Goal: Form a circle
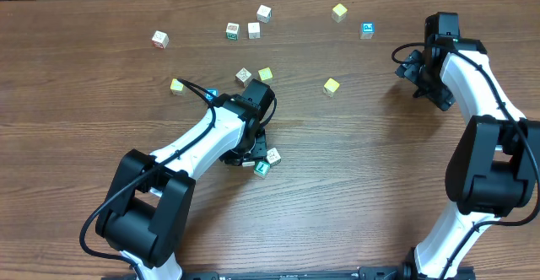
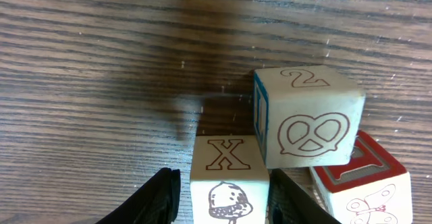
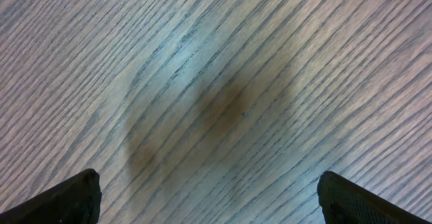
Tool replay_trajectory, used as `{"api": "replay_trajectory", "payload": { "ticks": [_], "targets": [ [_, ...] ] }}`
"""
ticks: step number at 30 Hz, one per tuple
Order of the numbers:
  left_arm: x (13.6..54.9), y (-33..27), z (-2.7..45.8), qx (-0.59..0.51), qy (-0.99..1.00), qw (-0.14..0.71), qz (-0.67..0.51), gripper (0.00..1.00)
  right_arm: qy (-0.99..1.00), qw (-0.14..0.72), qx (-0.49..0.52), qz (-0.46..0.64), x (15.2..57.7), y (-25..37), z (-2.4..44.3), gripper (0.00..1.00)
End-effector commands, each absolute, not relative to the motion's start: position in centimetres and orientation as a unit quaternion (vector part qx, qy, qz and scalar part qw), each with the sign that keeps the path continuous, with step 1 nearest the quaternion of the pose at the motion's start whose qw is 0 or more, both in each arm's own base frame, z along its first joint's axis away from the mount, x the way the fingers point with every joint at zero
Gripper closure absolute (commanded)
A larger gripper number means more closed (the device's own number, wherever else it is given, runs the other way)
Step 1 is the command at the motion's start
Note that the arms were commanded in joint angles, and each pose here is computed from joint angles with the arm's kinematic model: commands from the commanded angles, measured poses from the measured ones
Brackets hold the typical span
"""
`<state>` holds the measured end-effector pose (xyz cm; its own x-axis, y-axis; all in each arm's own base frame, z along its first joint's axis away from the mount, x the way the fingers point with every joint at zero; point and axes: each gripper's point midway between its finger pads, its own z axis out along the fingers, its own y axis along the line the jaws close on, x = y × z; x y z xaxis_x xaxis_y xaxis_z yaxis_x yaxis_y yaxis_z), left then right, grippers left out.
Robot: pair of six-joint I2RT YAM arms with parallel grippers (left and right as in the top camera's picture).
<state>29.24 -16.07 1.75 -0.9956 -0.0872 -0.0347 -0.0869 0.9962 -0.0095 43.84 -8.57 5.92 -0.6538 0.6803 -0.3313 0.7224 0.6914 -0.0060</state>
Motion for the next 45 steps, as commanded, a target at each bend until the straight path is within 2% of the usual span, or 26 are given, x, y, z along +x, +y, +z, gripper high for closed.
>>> {"api": "replay_trajectory", "payload": {
  "ticks": [1,8,13,45],
  "targets": [
    [29.0,-16.2,1.3,-0.031,0.999,0.01,-0.003,0.6,0.904,0.169,0.386,-0.066,44.1,-8.6,7.1,0.0],
    [29.1,-16.2,1.4,-0.031,0.999,0.012,-0.003,0.59,0.904,0.169,0.386,-0.066,44.1,-8.6,7.1,0.0],
    [29.1,-16.3,1.4,-0.031,0.999,0.011,-0.005,0.5,0.904,0.169,0.386,-0.066,44.1,-8.6,7.1,0.0],
    [30.9,-18.3,5.4,-0.019,0.999,0.031,-0.015,0.49,0.904,0.169,0.386,-0.066,44.1,-8.6,7.1,0.0]
  ]
}}
